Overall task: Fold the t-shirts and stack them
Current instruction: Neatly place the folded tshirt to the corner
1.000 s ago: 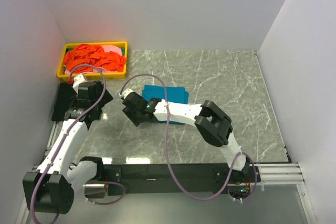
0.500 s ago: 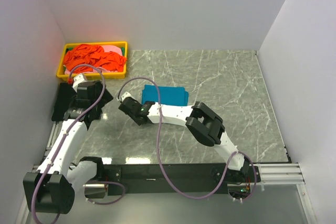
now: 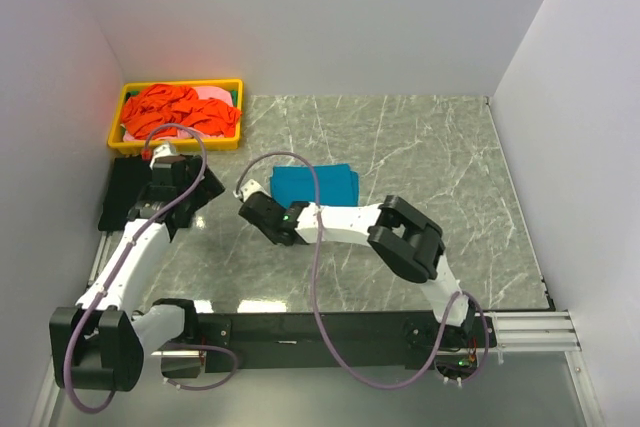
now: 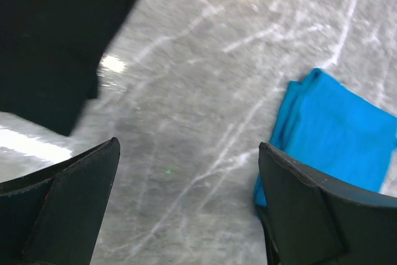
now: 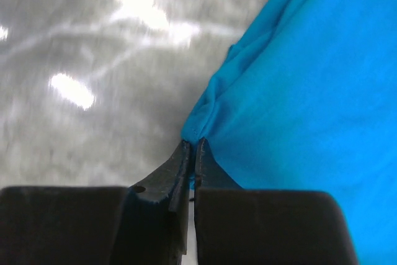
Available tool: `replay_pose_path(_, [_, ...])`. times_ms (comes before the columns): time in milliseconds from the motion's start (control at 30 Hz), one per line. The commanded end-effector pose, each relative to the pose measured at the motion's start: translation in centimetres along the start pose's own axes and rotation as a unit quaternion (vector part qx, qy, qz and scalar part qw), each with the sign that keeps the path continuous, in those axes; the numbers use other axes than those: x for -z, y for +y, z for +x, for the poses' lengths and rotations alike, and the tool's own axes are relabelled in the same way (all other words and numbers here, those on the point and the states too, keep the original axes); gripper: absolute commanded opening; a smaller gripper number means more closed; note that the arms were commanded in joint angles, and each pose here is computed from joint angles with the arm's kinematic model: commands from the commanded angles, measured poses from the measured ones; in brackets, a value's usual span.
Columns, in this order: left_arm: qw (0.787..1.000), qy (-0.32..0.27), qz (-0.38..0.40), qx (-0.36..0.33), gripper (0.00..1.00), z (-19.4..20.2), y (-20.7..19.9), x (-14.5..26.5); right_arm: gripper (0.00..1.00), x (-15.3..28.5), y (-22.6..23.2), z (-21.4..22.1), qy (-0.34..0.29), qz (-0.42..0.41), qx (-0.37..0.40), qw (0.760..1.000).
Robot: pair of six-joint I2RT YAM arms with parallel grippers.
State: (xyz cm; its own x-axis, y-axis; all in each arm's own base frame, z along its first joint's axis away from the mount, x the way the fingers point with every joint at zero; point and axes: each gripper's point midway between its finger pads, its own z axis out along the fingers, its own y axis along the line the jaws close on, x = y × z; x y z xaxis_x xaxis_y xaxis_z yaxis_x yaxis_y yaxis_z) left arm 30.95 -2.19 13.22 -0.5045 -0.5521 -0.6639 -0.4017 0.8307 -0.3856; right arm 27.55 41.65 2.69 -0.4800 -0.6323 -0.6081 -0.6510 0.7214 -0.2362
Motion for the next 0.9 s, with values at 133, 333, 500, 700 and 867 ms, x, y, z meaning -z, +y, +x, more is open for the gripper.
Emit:
replay_pose_path(133, [0.991, 0.066, 0.095, 0.059, 0.99, 2.4, -3.8, -0.7, 0.0, 4.5, -0.7, -2.8, -0.078, -0.07, -0.073, 0.992])
replay_pose_path(333, [0.98, 0.112, 0.133, 0.098, 0.99, 4.8, -6.1, -1.8, 0.0, 5.4, -0.9, -3.0, -0.103, -0.125, -0.115, 0.98])
replay_pose_path(500, [0.972, 0.148, 0.141, 0.119, 0.99, 7.5, -7.4, -3.3, 0.0, 6.2, -1.5, -3.2, -0.116, -0.144, -0.136, 0.973])
replay_pose_path(700, [0.963, 0.174, 0.158, 0.134, 0.99, 9.8, -9.6, -4.0, 0.0, 7.0, -1.6, -3.4, -0.131, -0.164, -0.149, 0.966])
replay_pose_path(867, [0.96, 0.189, 0.152, 0.141, 0.99, 11.4, -10.9, -4.9, 0.0, 7.4, -2.3, -3.4, -0.145, -0.179, -0.17, 0.958])
